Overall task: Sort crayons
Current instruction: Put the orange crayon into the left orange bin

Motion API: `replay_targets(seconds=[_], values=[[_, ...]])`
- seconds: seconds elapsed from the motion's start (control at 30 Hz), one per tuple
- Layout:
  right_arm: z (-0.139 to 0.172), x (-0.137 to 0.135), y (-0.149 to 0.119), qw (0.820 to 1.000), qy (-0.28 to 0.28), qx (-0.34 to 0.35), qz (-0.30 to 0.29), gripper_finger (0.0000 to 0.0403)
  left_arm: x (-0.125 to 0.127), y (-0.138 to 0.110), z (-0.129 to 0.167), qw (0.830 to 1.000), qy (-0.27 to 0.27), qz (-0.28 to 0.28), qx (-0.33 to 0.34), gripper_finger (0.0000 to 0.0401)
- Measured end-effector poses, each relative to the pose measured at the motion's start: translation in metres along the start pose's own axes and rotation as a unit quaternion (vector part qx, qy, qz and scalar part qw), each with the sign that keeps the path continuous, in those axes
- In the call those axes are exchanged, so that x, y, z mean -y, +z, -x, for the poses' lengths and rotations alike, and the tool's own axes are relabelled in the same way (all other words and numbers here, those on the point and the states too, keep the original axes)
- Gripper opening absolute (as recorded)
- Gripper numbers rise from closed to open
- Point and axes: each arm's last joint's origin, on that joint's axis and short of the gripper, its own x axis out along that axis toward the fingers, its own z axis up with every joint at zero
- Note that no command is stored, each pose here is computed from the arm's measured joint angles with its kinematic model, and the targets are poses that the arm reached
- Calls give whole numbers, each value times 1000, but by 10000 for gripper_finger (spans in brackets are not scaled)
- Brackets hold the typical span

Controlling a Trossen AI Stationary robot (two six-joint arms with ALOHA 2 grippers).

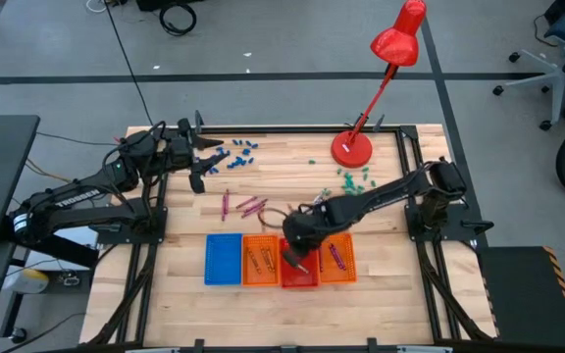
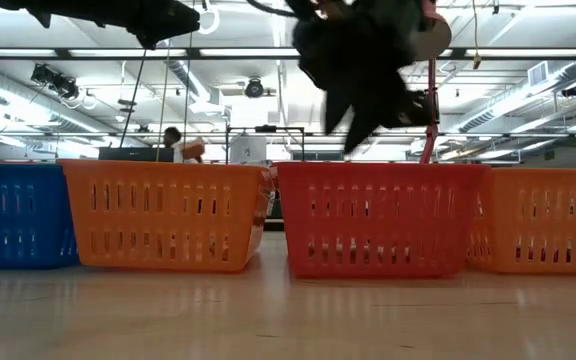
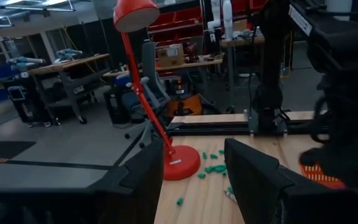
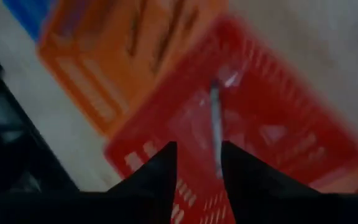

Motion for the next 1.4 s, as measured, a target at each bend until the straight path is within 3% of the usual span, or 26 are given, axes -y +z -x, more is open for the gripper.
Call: replay_targets(seconds=[0.17,0.4,0.77,1.2,1.4], values=[[13,5,25,996,-40,68,35,133,0,-1,0,1000,-1,2,-5,180],[7,41,52,991,-97,84,33,133,0,-2,0,1000,-3,2,-8,180],[-46,64,74,985,-159,41,53,133,1,-3,0,1000,-4,7,-14,180],[-65,83,83,979,-197,16,50,130,1,-3,0,1000,-4,5,-16,180],[-66,84,83,977,-199,9,73,99,1,-3,0,1000,-4,2,-17,180]])
